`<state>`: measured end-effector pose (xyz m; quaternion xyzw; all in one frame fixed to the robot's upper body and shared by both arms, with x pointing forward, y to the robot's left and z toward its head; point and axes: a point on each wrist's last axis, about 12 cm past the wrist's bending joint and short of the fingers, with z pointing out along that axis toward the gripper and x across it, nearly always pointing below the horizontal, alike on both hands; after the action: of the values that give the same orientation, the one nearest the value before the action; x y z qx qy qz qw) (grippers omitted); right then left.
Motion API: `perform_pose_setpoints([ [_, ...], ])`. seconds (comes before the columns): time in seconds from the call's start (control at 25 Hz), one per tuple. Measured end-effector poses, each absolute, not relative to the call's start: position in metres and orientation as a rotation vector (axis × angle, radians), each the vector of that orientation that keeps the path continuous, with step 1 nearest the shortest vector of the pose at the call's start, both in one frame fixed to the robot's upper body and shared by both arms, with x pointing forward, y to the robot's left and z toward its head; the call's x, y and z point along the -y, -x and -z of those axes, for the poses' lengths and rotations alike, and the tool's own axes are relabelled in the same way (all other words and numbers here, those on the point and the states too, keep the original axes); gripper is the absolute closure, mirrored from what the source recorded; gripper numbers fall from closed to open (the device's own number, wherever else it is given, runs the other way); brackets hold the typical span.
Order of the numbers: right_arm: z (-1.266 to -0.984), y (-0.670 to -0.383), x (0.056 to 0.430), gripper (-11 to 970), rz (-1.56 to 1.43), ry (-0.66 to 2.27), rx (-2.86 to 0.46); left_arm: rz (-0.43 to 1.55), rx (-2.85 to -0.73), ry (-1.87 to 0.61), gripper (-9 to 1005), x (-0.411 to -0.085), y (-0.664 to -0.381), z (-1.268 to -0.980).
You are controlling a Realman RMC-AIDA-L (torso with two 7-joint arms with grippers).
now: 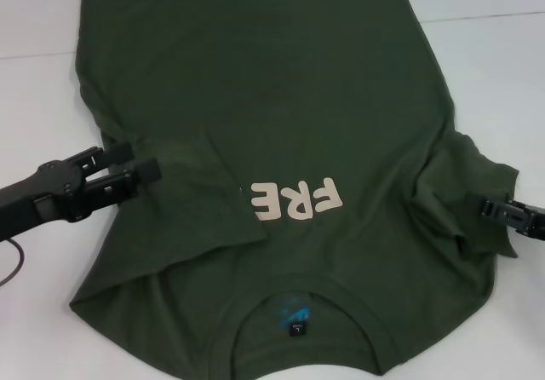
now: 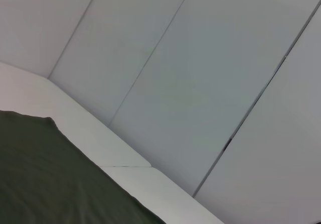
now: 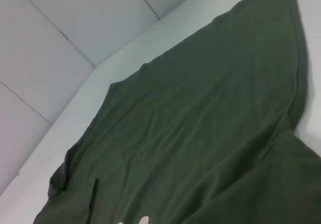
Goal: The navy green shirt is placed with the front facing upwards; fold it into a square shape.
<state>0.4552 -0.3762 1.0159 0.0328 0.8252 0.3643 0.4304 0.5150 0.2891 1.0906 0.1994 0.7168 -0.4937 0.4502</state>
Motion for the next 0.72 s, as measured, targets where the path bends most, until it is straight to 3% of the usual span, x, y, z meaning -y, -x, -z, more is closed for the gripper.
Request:
perform_pose_setpoints([
  [0.24,-1.0175,-0.457,0.3782,170,-0.923,-0.112,-2.063,1.217,-1.771,-0.498,110,-0.2897,-0.5165,-1.0922],
  [0.44,-1.0182,-0.4591,0.3779,419,-0.934,-0.123,-2.067,1.216,-1.772,-0.498,110,-0.29,-0.517,-1.0926],
  [0.72,-1.0185,-0.4605,0.3782,695,-0.928,-0.125,-2.067,1.212,-1.774,-0.496,110,-0.291,-0.5173,-1.0928],
])
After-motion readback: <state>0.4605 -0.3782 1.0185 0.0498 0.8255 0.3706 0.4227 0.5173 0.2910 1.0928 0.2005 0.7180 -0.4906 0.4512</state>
